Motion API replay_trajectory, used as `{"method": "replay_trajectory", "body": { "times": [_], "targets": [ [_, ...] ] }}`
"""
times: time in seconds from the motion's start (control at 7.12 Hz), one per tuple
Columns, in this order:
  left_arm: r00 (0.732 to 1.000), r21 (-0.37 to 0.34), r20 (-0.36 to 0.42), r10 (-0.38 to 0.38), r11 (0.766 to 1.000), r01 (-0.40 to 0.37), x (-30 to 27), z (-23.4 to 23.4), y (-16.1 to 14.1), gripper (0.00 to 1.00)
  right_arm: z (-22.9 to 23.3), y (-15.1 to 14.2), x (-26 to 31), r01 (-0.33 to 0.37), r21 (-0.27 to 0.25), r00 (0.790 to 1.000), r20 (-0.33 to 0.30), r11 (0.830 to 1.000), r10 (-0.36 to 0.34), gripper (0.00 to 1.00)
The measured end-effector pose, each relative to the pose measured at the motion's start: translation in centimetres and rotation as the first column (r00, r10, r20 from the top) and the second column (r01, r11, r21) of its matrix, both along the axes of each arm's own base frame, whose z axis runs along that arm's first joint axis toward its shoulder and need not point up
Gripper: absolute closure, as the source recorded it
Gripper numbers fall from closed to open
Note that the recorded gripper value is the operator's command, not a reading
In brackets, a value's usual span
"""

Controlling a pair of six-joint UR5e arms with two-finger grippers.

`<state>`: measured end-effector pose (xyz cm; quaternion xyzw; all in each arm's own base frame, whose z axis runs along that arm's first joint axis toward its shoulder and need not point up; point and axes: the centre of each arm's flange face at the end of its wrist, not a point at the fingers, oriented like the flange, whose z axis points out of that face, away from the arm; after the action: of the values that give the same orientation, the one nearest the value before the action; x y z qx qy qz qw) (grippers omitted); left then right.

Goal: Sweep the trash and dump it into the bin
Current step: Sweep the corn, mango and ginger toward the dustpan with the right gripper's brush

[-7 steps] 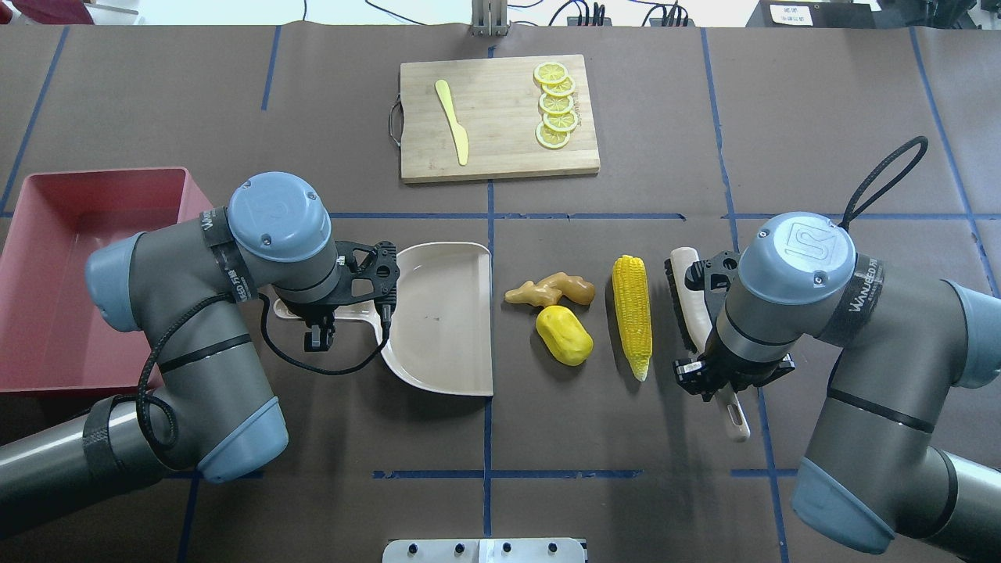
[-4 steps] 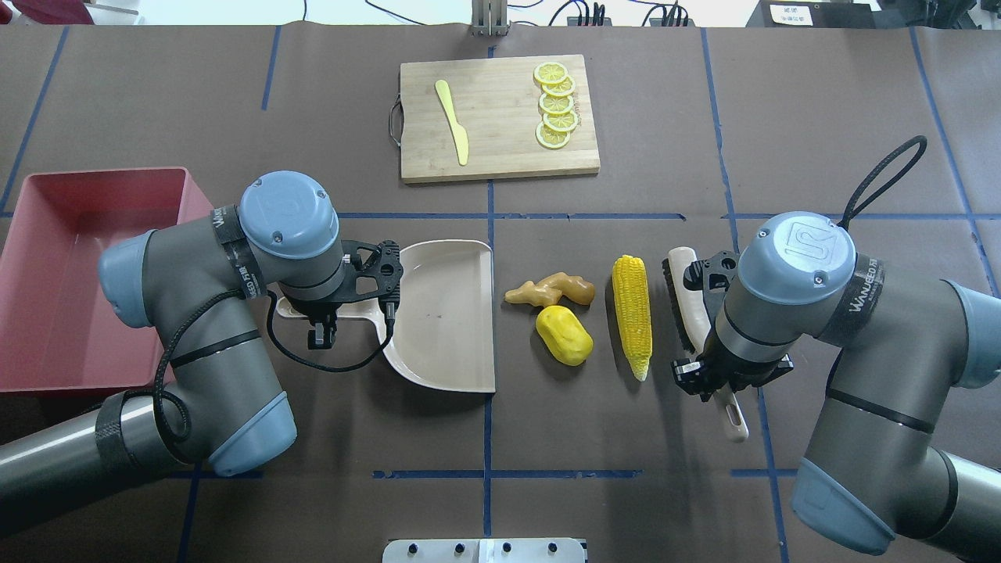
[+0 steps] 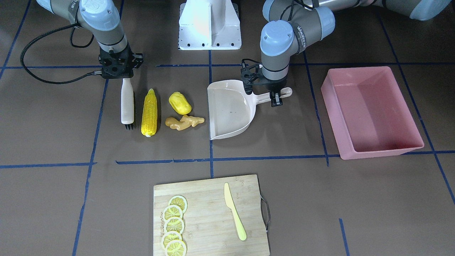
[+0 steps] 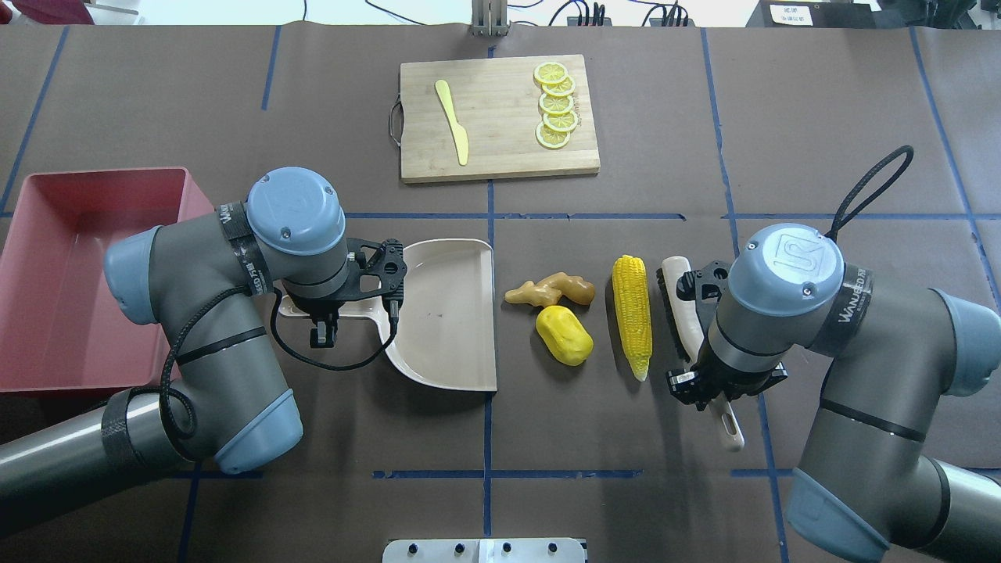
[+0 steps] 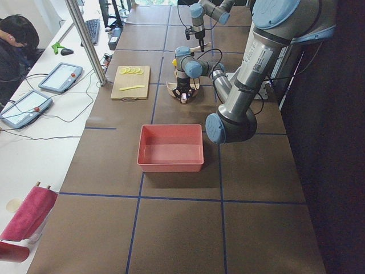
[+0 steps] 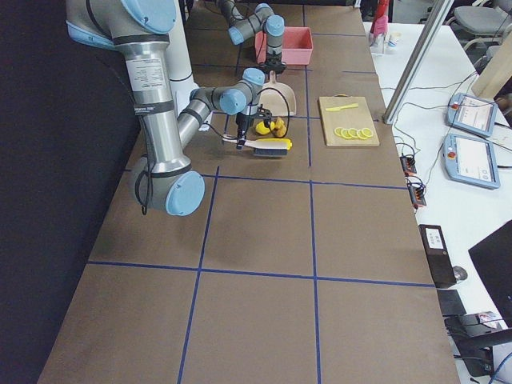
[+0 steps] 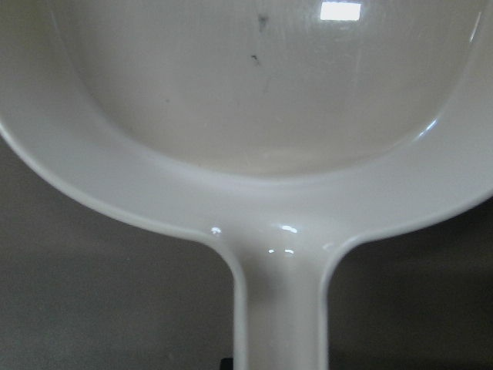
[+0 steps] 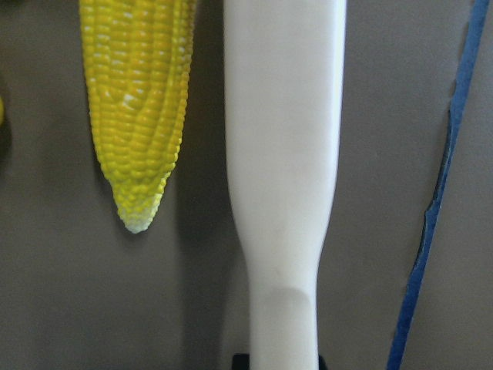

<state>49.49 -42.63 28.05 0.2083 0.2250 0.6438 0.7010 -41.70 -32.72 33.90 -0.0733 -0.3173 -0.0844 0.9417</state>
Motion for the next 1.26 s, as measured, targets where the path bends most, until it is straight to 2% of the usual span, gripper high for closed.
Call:
{"method": "replay_trajectory", "body": {
  "times": [0.56,1.26],
  "targets": [
    [1.000,0.002,-0.002,0.000,1.000,0.000,0.0,-0.2,0.0,1.00,-1.1,-1.1,-4.5,0.000,0.031,1.000,-0.021,1.000,0.001,1.00],
    [1.000,0.002,-0.001,-0.003,1.000,0.003,-0.1,-0.1,-0.1,1.00,-5.7,0.3,-9.3,0.015,0.030,1.000,0.026,0.999,-0.016,1.00]
  ]
}}
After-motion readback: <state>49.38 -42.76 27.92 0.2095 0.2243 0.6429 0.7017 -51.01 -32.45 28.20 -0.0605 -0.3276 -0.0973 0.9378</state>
